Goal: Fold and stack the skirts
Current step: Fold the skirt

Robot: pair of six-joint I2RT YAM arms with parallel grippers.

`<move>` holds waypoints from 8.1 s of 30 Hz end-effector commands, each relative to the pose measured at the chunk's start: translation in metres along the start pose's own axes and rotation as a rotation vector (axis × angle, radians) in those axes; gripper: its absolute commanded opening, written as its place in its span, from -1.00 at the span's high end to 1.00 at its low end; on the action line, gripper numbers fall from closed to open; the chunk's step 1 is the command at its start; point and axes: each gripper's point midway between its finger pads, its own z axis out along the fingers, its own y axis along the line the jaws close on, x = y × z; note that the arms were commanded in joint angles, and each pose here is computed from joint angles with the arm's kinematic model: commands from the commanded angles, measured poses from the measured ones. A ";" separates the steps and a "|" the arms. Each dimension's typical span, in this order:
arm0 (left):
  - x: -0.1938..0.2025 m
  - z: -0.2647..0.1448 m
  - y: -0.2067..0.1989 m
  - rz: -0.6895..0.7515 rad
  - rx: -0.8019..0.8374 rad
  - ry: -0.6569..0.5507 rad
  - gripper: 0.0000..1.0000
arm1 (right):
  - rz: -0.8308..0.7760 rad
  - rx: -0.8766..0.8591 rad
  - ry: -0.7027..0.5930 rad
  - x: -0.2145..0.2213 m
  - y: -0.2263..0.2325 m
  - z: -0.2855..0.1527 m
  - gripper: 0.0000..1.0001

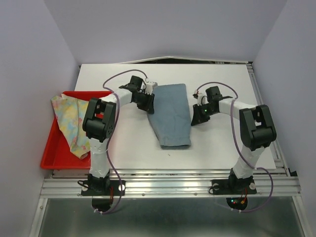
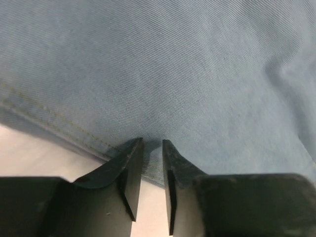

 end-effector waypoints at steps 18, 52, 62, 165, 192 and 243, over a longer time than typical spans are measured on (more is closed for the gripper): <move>0.052 -0.118 -0.135 1.200 -0.173 -0.379 -0.65 | -0.196 -0.311 -0.129 -0.048 0.145 -0.034 0.24; 0.121 -0.041 -0.150 1.329 -0.274 -0.153 0.51 | -0.108 -0.258 0.158 0.019 0.097 0.068 0.43; 0.154 -0.068 -0.211 1.250 0.090 0.006 1.00 | -0.255 -0.239 -0.033 -0.045 0.134 0.005 0.21; -0.040 -0.032 -0.153 1.230 -0.136 0.114 1.00 | -0.215 -0.396 0.106 -0.056 0.080 0.073 0.56; -0.079 -0.141 -0.190 1.103 -0.244 -0.246 -0.97 | -0.270 -0.163 -0.133 -0.167 0.068 0.035 0.07; -0.122 -0.246 -0.071 -0.043 -0.332 -0.731 -0.97 | -0.207 0.229 -0.418 -0.102 0.140 -0.063 -1.00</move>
